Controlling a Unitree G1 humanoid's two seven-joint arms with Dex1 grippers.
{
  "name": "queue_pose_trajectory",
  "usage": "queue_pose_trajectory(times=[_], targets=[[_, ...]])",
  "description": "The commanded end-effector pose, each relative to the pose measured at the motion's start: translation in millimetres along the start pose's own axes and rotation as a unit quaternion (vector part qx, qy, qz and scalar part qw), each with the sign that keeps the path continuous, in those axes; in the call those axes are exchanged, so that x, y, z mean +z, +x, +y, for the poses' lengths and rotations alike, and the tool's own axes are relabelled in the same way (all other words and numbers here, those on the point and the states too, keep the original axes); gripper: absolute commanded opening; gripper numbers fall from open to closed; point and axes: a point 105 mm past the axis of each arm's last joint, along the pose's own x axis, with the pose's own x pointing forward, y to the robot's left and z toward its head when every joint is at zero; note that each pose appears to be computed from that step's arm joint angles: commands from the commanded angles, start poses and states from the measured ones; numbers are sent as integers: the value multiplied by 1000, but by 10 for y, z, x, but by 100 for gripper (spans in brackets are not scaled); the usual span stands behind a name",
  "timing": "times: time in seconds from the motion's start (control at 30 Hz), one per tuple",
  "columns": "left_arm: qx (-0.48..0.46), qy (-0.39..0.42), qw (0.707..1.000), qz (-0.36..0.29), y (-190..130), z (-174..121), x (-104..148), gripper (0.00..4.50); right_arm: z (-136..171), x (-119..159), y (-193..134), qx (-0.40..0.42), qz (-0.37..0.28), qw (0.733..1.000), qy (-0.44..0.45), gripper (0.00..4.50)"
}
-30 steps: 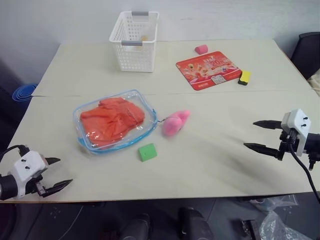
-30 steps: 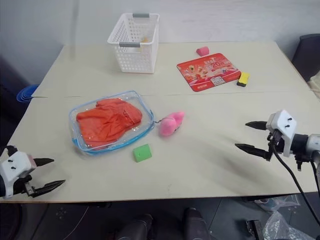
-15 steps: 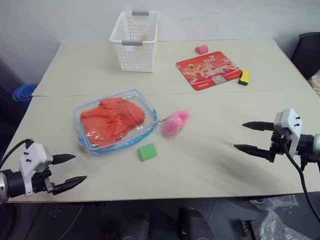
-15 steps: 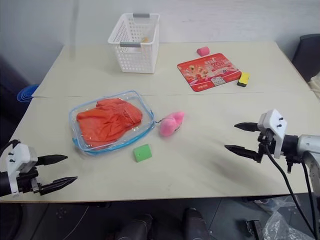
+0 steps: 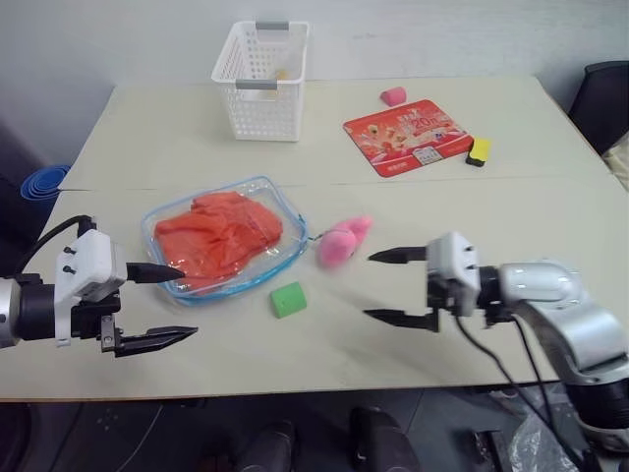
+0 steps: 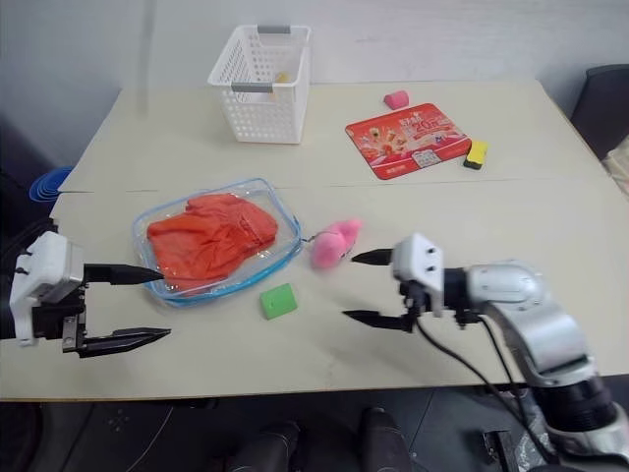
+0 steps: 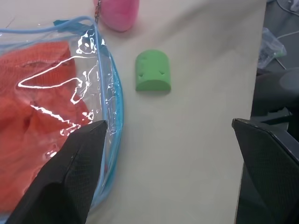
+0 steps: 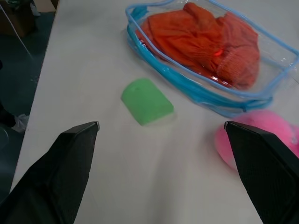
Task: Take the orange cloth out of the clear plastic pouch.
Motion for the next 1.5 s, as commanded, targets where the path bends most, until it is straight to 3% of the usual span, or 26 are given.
queue_pose_trajectory(times=[0.03,0.23,0.43,0.53,0.7,0.9,1.0,1.17,1.33,1.5], targets=[[-19,16,1000,11,-1,17,30,449,-18,-41,350,-4,2,1000,-25,450],[-32,24,999,21,33,25,12,449,-13,-210,820,13,16,1000,-24,450],[-33,32,999,10,83,28,57,449,-45,-297,995,17,16,1000,-14,450],[-30,33,999,8,92,36,62,450,-23,-305,1002,28,10,1000,-4,397],[-26,36,999,5,111,46,61,450,-2,-304,969,37,5,999,0,228],[-36,41,998,-17,192,38,132,450,-38,-227,828,27,-13,1000,9,91],[-67,46,994,-68,382,-29,305,450,-163,-204,402,-23,-22,999,41,78],[-124,69,980,-141,795,-126,597,450,-399,-461,-690,-192,44,976,93,78],[-179,87,962,-188,1109,-209,830,450,-436,-761,-1838,-380,133,905,135,78],[-198,98,953,-205,1244,-193,924,450,-389,-1088,-2384,-515,142,819,208,78]])
